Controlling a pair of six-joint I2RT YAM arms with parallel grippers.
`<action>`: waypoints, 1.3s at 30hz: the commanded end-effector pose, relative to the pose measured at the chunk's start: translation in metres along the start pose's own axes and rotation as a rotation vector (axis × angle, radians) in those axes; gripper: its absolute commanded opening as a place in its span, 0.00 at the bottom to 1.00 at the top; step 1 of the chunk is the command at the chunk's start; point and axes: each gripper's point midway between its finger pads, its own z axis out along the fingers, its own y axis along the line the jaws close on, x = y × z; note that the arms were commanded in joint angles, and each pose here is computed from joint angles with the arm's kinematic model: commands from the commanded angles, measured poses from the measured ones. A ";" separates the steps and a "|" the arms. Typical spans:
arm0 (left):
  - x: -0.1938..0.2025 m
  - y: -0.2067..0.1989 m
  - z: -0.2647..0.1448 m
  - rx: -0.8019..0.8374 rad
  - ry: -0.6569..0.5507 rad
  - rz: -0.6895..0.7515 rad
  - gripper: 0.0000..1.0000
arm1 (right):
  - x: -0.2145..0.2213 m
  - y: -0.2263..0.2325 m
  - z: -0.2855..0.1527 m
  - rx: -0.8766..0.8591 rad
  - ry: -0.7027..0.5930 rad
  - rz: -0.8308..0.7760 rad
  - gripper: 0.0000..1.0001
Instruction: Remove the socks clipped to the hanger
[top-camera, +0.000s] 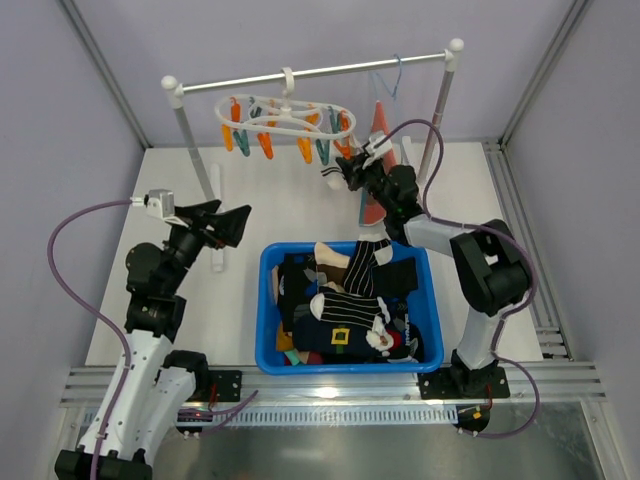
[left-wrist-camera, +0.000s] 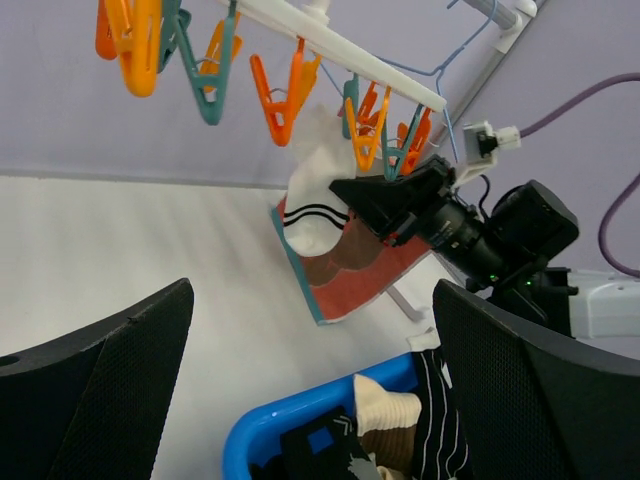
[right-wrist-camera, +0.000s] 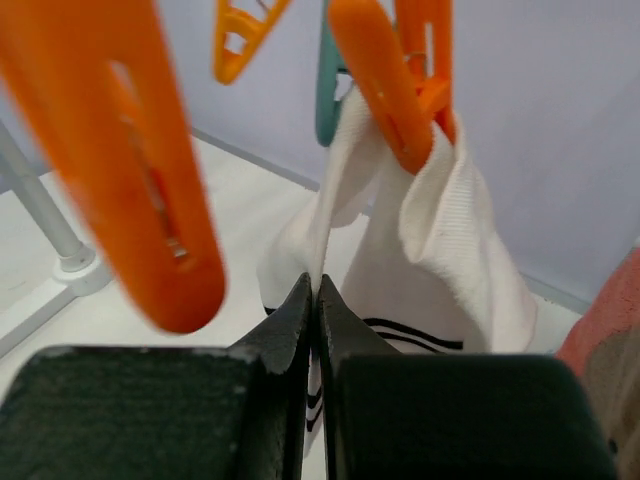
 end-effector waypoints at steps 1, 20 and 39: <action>-0.008 -0.011 0.000 0.048 -0.030 0.017 1.00 | -0.076 0.015 -0.020 -0.004 -0.207 -0.070 0.04; 0.026 -0.028 0.010 0.073 0.026 0.061 1.00 | -0.097 0.131 -0.115 -0.129 -0.219 -0.116 0.04; 0.087 -0.091 0.019 0.334 0.050 0.069 1.00 | -0.086 0.188 -0.126 -0.264 -0.184 -0.053 0.04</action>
